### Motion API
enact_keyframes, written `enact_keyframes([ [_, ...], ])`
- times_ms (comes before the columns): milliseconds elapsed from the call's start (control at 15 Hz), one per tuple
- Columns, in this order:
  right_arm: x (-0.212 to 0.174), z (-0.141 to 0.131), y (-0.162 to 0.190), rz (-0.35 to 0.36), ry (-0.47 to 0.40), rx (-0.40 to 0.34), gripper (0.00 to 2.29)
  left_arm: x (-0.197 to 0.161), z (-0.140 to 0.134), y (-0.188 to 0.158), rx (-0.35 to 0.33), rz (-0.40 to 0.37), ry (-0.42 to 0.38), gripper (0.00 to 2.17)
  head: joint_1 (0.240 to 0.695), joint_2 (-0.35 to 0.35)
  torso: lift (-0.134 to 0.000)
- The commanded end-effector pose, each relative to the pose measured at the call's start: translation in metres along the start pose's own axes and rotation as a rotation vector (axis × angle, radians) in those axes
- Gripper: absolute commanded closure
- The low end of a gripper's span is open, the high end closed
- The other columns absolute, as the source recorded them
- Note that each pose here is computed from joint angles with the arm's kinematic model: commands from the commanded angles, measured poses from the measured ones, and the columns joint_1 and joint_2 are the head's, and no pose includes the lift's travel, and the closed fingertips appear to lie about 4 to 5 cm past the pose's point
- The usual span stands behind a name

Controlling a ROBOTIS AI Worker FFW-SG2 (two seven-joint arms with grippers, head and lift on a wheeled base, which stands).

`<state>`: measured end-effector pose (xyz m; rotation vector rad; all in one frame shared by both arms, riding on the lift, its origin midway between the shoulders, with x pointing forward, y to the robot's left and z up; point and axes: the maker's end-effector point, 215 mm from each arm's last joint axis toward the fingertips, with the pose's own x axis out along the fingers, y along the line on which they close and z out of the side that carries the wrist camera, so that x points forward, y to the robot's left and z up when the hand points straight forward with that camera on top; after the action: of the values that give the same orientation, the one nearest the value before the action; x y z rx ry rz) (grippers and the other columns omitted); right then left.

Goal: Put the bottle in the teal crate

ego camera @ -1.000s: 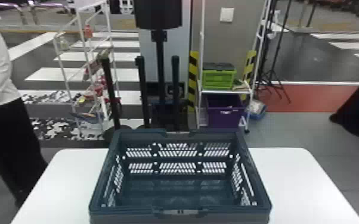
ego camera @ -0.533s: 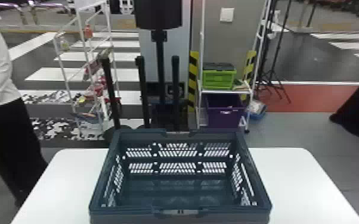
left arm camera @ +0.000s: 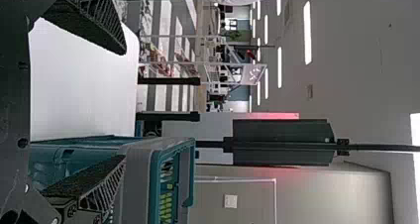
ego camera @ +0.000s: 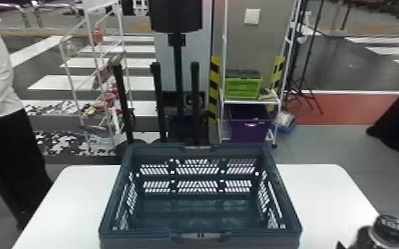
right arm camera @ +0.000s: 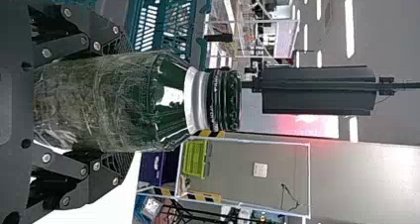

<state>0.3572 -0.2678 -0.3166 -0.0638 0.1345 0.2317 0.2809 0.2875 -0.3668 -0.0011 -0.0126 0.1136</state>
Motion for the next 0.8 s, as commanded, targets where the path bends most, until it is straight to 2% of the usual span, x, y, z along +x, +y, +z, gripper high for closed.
enact_keyframes([
  [0, 0.024, 0.018, 0.003, 0.004, 0.026, -0.022, 1.89, -0.003, 0.002, 0.000, 0.003, -0.002, -0.002, 0.14, 0.499, 0.000, 0.000],
  [133, 0.045, 0.030, 0.010, 0.014, 0.043, -0.022, 1.89, -0.005, 0.003, 0.002, 0.006, -0.001, -0.004, 0.14, 0.499, 0.000, 0.000],
  [333, 0.077, 0.056, 0.030, 0.056, 0.016, -0.100, 1.89, -0.012, 0.004, 0.004, 0.009, 0.000, -0.005, 0.14, 0.499, 0.000, 0.000],
  [400, 0.088, 0.055, 0.039, 0.089, 0.028, -0.119, 1.89, -0.013, 0.007, 0.004, 0.008, 0.000, -0.014, 0.14, 0.499, 0.000, 0.000],
  [533, 0.120, 0.036, 0.065, 0.132, 0.126, -0.103, 1.89, -0.012, 0.011, 0.004, 0.006, 0.002, -0.023, 0.14, 0.499, 0.000, 0.000],
  [733, 0.159, 0.049, 0.089, 0.191, 0.149, -0.164, 1.89, -0.016, 0.012, 0.005, 0.005, 0.004, -0.028, 0.14, 0.499, 0.000, 0.000],
])
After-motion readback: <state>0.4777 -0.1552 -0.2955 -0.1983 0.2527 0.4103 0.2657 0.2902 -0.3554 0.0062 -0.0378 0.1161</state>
